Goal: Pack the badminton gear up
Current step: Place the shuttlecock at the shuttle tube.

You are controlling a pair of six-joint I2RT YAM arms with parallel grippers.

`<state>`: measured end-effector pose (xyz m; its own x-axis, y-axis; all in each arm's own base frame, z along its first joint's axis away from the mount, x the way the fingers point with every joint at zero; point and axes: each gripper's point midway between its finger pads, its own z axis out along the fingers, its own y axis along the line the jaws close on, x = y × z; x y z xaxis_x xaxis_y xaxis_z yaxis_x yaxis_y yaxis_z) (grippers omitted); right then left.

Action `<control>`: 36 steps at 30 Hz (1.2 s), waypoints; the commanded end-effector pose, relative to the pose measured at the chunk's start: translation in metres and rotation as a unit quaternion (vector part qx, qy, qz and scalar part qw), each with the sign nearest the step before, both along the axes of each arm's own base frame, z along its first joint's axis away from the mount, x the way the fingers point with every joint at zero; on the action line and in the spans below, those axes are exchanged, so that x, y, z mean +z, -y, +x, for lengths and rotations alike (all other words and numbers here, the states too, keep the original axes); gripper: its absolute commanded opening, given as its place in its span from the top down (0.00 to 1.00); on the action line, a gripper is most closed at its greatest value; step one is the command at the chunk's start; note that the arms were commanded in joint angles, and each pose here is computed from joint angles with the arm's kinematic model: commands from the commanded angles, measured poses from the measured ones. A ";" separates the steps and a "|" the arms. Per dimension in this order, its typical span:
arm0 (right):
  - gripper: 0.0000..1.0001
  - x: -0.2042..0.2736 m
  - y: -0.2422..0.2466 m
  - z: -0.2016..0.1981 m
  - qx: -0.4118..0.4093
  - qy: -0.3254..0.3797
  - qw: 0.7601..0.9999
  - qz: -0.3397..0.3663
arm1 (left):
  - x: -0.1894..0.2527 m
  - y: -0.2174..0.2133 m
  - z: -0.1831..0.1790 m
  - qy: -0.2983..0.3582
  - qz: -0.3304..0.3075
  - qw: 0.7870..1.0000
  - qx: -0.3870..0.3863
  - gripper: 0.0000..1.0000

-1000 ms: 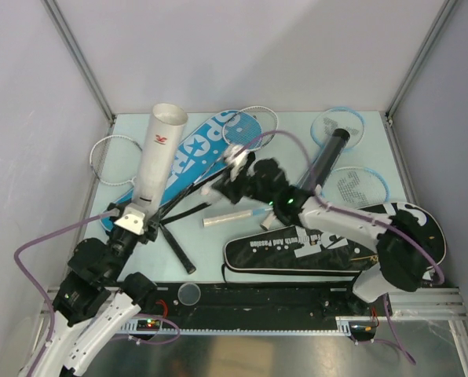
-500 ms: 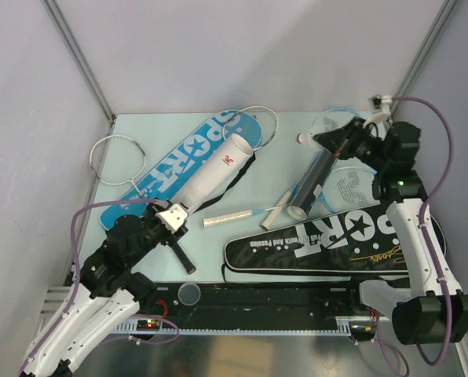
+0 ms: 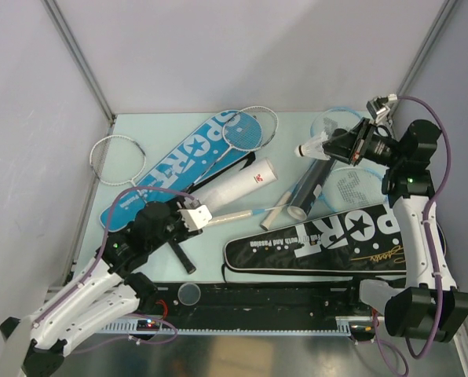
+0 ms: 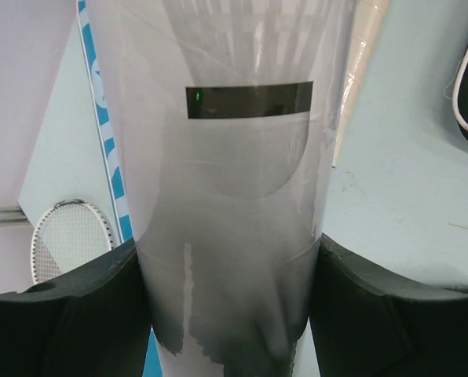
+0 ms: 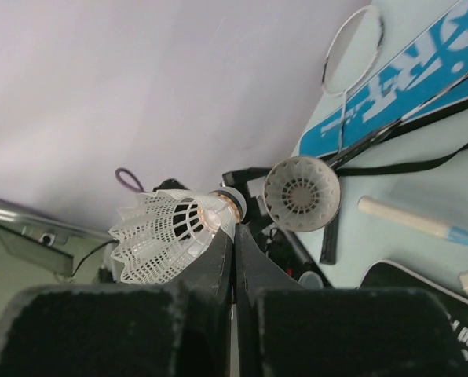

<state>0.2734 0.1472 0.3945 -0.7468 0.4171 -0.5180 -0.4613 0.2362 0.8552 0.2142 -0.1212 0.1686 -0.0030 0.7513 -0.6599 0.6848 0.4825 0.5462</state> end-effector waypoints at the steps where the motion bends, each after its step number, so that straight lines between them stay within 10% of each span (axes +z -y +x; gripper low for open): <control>1: 1.00 0.009 -0.012 -0.022 0.077 -0.010 0.997 0.009 | 0.057 0.013 0.012 0.075 -0.045 0.996 -0.017 0.45; 14: 1.00 -0.007 -0.078 -0.038 0.209 -0.035 0.977 0.015 | 0.078 0.028 -0.008 0.092 -0.092 0.988 -0.078 0.45; 36: 0.94 -0.045 -0.127 -0.028 0.136 -0.036 0.978 -0.156 | 0.107 0.029 -0.017 0.115 -0.130 0.981 -0.091 0.45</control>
